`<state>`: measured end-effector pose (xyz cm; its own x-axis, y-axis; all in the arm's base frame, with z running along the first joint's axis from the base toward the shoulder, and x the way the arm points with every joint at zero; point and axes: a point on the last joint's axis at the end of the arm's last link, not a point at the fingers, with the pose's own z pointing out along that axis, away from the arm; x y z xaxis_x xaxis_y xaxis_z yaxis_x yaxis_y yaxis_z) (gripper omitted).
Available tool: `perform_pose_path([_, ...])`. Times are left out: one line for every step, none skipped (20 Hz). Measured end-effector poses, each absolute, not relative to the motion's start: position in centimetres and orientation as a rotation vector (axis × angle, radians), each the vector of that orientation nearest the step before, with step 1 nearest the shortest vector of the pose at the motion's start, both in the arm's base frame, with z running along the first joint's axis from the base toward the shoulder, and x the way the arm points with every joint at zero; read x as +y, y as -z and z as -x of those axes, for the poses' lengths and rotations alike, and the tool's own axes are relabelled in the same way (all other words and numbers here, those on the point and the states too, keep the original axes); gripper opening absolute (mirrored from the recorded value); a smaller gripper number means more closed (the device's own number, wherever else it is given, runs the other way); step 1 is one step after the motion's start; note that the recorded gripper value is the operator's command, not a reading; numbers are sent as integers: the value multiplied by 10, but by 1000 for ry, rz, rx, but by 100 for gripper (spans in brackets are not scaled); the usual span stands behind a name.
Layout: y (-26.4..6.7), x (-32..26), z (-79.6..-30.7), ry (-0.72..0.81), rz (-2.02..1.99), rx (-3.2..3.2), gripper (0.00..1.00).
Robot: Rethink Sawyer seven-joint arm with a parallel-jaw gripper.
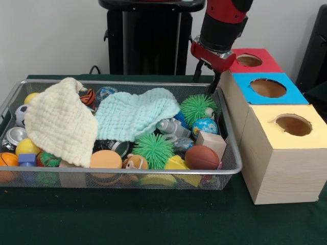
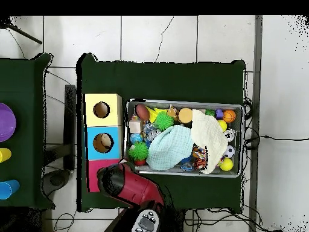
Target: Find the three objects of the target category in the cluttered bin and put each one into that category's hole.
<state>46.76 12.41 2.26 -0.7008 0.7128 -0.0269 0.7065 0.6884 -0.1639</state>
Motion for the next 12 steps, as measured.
perform_pose_path([-23,124,-468,-251,1199,-2850,100])
perform_pose_path([-22,124,-468,-251,1200,-2849,100])
perform_pose_path([-23,123,-468,-251,1201,-2849,100])
perform_pose_path([-22,123,-468,-251,1201,-2849,100])
perform_pose_path([-22,123,-468,-251,1201,-2849,100])
perform_pose_path([-21,123,-469,-252,1200,-2850,100])
perform_pose_path([-20,123,-470,-253,1199,-2850,100])
perform_pose_path([-18,123,-471,-255,1198,-2851,100])
perform_pose_path([-16,122,-473,-257,1197,-2852,100])
perform_pose_path([-14,120,-475,-263,1196,-2855,100])
perform_pose_path([-11,119,-477,-268,1195,-2857,100])
perform_pose_path([-9,117,-479,-273,1190,-2862,100])
